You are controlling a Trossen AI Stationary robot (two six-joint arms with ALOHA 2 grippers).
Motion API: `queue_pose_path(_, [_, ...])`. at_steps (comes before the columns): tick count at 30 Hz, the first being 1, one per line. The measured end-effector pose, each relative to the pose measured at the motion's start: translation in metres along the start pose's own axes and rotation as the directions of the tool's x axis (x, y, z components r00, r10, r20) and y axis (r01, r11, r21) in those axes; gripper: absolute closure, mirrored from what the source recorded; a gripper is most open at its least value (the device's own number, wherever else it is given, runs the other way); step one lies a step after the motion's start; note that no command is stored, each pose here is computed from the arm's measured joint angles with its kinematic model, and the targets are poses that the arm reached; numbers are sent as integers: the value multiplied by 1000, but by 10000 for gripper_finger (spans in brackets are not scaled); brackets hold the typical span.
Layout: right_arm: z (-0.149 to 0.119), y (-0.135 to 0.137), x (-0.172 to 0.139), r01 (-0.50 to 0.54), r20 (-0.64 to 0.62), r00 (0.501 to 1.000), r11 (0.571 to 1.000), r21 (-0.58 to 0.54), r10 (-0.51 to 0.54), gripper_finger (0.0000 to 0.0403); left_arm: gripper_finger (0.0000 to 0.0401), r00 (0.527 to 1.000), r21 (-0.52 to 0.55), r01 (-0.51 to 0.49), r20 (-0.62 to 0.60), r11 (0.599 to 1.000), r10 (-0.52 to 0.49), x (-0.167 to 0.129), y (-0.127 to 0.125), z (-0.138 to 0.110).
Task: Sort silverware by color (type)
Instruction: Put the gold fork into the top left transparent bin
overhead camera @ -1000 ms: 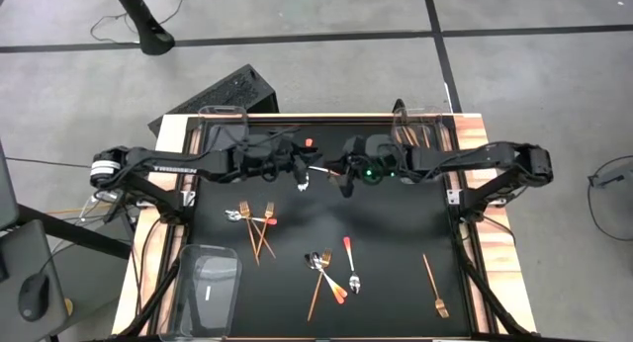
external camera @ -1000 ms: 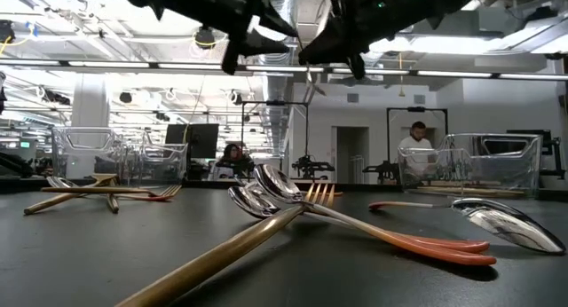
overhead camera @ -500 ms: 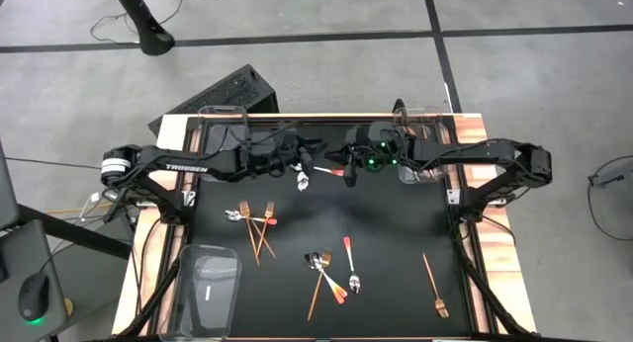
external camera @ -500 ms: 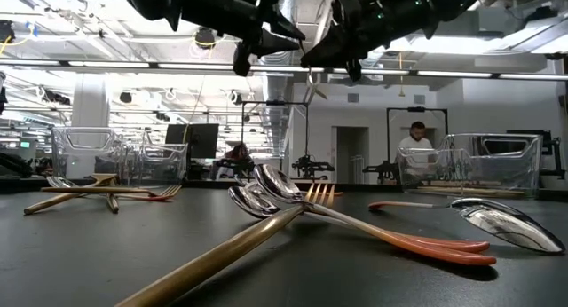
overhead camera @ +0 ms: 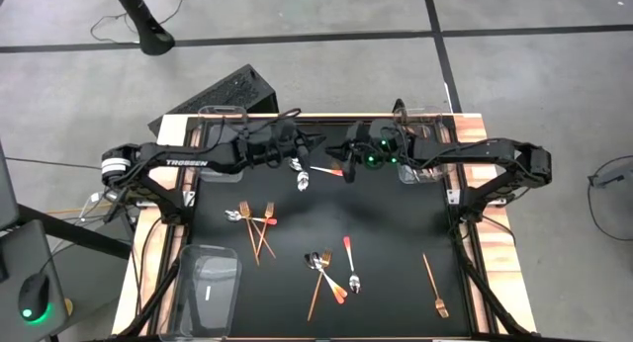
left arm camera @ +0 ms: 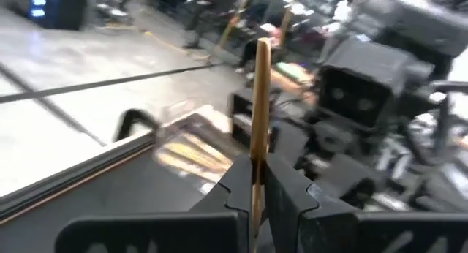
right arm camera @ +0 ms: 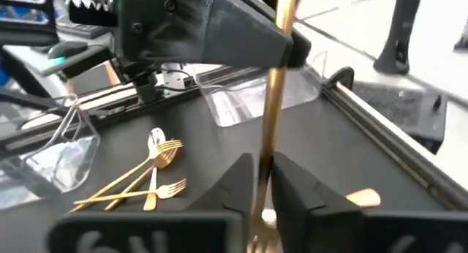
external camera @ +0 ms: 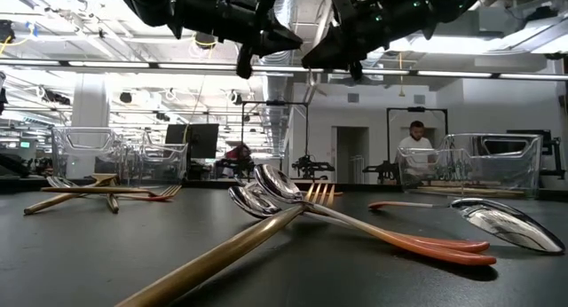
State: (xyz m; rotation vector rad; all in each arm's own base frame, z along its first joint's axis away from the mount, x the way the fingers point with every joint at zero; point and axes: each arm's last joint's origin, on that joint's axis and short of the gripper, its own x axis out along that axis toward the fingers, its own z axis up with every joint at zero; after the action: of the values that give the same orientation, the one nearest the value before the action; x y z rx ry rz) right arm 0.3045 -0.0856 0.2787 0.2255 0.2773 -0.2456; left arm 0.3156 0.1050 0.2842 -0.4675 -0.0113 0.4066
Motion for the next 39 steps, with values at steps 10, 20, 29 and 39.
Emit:
queue_pose_path(10, [-5, -23, -2, 86, -73, 994, 984, 158, -75, 210, 399, 820, 174, -461, -293, 870, 492, -46, 36, 63])
queue_pose_path(20, [-20, -37, 12, 115, -153, 984, 976, 184, -87, 194, 400, 273, 350, -806, -496, 478, 824, -107, 112, 85])
queue_pose_path(29, [-32, -38, 17, 147, -233, 970, 940, 307, -76, 192, 361, 213, 138, -919, -618, 370, 757, -130, 155, 78])
queue_pose_path(39, [-38, -32, 16, 157, -297, 953, 937, 311, -60, 195, 307, 292, 85, -877, -689, 473, 664, -130, 157, 72])
